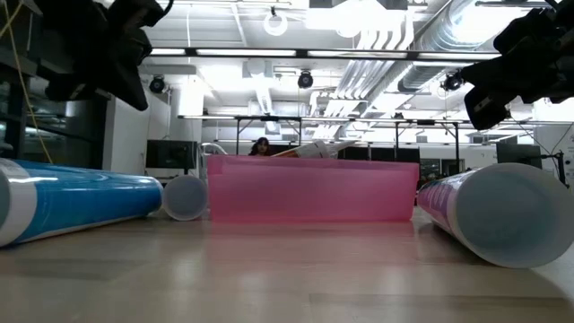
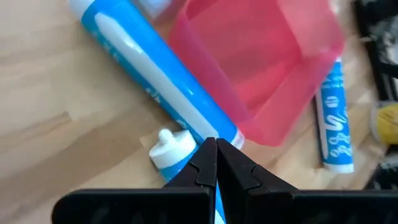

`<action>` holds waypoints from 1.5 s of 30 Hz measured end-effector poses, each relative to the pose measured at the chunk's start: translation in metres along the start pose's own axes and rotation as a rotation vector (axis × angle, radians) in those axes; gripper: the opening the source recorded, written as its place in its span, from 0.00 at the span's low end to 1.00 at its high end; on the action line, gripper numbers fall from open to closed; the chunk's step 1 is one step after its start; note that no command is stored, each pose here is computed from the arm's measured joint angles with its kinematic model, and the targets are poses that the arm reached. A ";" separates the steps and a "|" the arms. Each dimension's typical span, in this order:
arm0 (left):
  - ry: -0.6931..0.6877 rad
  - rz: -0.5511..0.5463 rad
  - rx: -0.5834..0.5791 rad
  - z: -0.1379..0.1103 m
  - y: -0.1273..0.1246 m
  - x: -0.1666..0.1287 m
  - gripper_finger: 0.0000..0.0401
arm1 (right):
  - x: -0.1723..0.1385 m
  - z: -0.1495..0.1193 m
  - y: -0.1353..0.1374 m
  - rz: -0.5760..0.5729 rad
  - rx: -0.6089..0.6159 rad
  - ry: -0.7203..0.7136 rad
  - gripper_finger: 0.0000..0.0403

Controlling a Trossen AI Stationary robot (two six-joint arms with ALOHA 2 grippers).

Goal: Pick & place silicon tubes, Sealant and Lysol wipes
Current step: Put the bottom left blue sealant into the pink bin

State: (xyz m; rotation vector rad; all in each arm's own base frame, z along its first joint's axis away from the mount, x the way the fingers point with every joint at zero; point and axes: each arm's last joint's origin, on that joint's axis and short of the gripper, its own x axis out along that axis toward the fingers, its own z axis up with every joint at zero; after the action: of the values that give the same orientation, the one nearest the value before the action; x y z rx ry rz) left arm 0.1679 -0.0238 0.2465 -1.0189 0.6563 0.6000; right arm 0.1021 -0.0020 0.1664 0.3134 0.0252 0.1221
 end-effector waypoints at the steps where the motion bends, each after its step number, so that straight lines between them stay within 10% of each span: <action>1: 0.004 0.007 -0.019 -0.003 -0.004 0.001 0.00 | 0.000 0.000 0.000 0.000 0.000 0.000 0.00; 16: 0.082 0.188 -0.241 -0.053 -0.069 0.019 0.00 | 0.000 0.000 0.000 0.000 0.000 0.000 0.00; 33: 0.188 0.273 -0.338 -0.051 -0.126 0.055 0.01 | 0.000 0.000 0.000 -0.001 0.001 0.003 0.00; 45: 0.192 0.393 -0.264 -0.051 -0.115 0.057 0.38 | 0.000 0.000 0.000 -0.001 0.001 0.004 0.00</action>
State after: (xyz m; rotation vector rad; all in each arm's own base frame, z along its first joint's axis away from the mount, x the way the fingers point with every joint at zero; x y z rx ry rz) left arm 0.2773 -0.1075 0.2503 -1.2124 0.9773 0.9580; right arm 0.1021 -0.0020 0.1660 0.3139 0.0290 0.1215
